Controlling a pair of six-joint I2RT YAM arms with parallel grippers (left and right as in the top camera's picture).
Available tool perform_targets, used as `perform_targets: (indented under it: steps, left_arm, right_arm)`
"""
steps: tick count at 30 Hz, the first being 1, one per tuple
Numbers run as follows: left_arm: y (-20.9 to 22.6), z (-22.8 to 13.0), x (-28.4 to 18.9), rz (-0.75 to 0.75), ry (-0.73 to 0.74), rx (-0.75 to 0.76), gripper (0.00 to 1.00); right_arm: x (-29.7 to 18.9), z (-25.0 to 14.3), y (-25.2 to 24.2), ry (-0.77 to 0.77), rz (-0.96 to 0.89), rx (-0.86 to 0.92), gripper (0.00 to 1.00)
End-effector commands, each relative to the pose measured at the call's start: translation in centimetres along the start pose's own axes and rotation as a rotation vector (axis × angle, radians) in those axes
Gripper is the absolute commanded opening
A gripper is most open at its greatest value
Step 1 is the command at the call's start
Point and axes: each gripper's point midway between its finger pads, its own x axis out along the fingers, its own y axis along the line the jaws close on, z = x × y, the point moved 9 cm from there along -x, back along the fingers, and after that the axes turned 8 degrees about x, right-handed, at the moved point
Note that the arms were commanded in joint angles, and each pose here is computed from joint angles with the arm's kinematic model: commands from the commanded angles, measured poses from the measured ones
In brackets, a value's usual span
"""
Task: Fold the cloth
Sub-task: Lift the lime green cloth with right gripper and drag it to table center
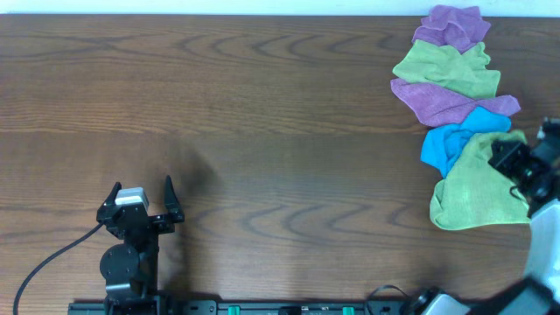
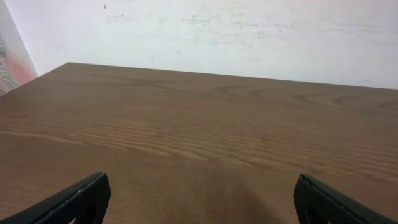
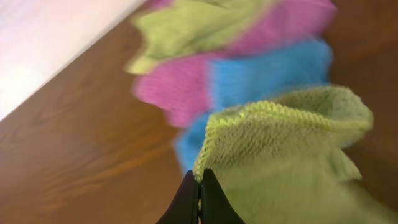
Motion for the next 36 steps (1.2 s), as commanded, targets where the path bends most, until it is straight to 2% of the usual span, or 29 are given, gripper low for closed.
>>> perform_targets:
  steps: [1,7,12,17,21,30,36]
  left_arm:
    - [0.0,-1.5,0.3,0.018,0.043,-0.002,0.95]
    - [0.0,-1.5,0.3,0.018,0.043,-0.002,0.95]
    - [0.0,-1.5,0.3,0.018,0.043,-0.002,0.95]
    - [0.0,-1.5,0.3,0.018,0.043,-0.002,0.95]
    - [0.0,-1.5,0.3,0.018,0.043,-0.002,0.95]
    - [0.0,-1.5,0.3,0.018,0.043,-0.002,0.96]
    - [0.0,-1.5,0.3,0.018,0.043,-0.002,0.95]
  right_arm:
    - [-3.0,1.4,4.9,-0.06,0.091,-0.195,0.01]
    - [-7.1,-0.1,11.0,-0.084,0.199,-0.326,0.01]
    - [-9.6,-3.3,15.4,-0.05,0.349,-0.421,0.01]
    - [-9.8,-6.3,19.0,0.059,0.512,-0.491,0.01]
    - [-8.1,-8.7,21.8,0.165,0.601,-0.556,0.01]
    - [-1.0,-12.2,26.8,0.27,0.604,-0.64,0.01]
    - [2.6,-9.3,27.6,0.142,0.342,-0.66,0.01]
